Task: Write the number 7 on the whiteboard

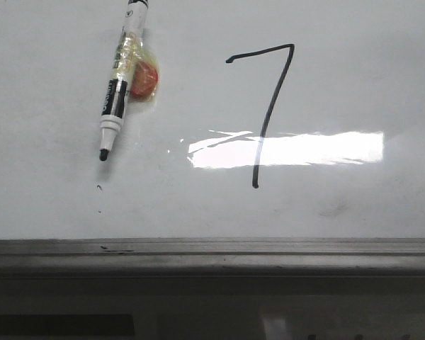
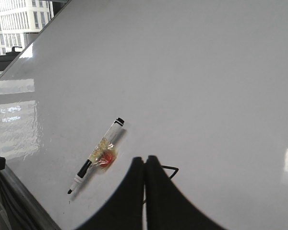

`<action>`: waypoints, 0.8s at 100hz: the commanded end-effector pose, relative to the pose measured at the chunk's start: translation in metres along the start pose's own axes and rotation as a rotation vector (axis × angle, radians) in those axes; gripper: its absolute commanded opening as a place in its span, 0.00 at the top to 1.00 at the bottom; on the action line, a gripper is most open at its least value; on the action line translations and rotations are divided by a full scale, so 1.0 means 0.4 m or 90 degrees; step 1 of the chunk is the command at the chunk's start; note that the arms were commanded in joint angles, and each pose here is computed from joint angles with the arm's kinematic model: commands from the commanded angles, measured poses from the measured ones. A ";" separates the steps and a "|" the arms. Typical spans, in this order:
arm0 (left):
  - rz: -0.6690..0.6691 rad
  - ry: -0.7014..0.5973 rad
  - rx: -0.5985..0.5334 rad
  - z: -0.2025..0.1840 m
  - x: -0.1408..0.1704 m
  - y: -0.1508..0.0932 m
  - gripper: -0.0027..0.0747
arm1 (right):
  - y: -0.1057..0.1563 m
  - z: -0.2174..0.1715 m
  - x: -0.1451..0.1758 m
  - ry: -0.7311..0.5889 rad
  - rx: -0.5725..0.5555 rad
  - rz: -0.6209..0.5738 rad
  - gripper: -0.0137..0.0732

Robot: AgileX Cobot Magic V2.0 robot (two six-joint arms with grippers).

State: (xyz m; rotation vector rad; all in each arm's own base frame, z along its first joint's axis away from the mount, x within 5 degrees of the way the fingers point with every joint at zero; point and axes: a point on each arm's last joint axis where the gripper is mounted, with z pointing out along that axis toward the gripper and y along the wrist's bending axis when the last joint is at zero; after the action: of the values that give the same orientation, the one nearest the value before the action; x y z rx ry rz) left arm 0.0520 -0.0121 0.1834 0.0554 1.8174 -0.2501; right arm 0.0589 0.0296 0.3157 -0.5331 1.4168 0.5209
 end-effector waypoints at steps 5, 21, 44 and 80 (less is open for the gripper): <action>-0.014 -0.030 0.002 0.001 0.006 0.002 0.99 | 0.004 0.001 -0.021 -0.017 -0.014 -0.003 0.92; -0.014 -0.030 0.002 0.001 0.006 0.002 0.99 | 0.004 0.001 -0.021 -0.017 -0.014 -0.003 0.92; -0.014 -0.030 0.002 0.001 0.006 0.002 0.99 | 0.004 0.001 -0.021 -0.017 -0.014 -0.003 0.92; -0.014 -0.030 0.002 0.001 0.006 0.002 0.99 | -0.004 0.005 0.011 0.017 0.021 -0.013 0.92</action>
State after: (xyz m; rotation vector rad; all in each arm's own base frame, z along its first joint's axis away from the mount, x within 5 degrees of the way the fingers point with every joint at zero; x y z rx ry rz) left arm 0.0520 -0.0120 0.1834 0.0492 1.8177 -0.2525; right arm 0.0602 0.0294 0.3120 -0.5296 1.4327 0.5032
